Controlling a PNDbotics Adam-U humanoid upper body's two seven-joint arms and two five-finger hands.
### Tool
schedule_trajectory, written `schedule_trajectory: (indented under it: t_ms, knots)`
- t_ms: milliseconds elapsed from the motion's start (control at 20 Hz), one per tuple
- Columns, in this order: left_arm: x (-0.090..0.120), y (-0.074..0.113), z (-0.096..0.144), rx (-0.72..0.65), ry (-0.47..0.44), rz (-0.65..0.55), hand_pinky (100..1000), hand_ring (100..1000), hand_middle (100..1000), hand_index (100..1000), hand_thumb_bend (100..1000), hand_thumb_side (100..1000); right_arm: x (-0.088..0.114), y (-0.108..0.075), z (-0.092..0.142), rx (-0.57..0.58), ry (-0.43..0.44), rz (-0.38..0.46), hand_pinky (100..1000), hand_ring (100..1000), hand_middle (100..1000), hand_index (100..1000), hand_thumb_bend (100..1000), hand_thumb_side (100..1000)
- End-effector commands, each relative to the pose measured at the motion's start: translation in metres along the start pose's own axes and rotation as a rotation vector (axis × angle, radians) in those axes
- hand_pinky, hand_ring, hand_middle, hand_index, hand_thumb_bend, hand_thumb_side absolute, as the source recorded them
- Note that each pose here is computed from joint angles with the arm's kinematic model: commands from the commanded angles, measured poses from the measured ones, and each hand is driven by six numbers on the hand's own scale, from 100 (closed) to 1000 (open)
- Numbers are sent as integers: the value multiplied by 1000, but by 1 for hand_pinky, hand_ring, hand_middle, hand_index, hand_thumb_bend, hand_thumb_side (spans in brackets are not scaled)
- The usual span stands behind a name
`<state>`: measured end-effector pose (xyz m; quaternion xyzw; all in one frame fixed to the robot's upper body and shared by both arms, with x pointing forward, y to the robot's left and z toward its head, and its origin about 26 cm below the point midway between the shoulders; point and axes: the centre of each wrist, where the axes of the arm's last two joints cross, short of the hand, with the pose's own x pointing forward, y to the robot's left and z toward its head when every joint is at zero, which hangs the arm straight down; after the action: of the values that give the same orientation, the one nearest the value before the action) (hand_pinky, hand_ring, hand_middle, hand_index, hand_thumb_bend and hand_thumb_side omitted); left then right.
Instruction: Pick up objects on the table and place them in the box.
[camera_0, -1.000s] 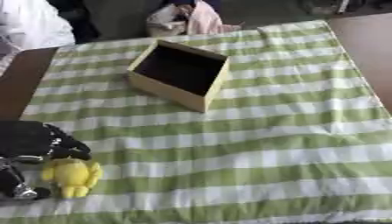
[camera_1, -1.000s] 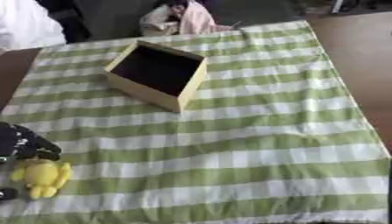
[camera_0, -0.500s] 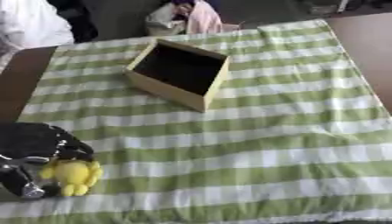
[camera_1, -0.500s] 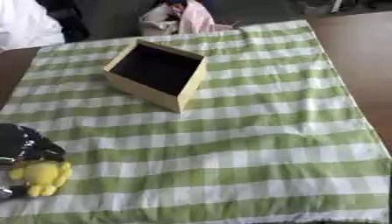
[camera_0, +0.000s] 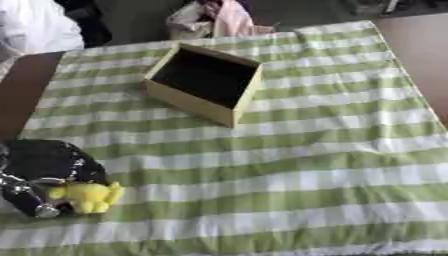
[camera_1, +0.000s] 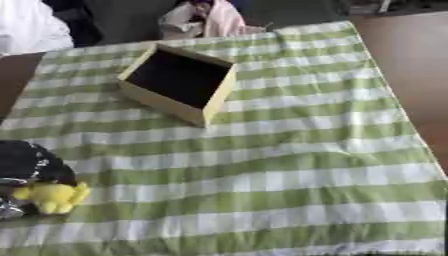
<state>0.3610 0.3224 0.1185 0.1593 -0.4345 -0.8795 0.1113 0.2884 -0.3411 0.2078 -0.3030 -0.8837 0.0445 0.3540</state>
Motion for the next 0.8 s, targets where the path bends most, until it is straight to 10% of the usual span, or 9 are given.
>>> schedule_trajectory:
  t_ms: [50, 800]
  knots:
    - [-7, 7, 9, -115, -103, -57, 509, 684, 688, 829, 142, 204, 6, -4, -4, -8, -27, -3, 652, 732, 715, 782, 100, 652]
    - [-22, 32, 25, -9, -62, -70, 419, 603, 605, 750, 158, 171, 6, -6, -4, -11, -31, 7, 656, 734, 716, 783, 100, 643]
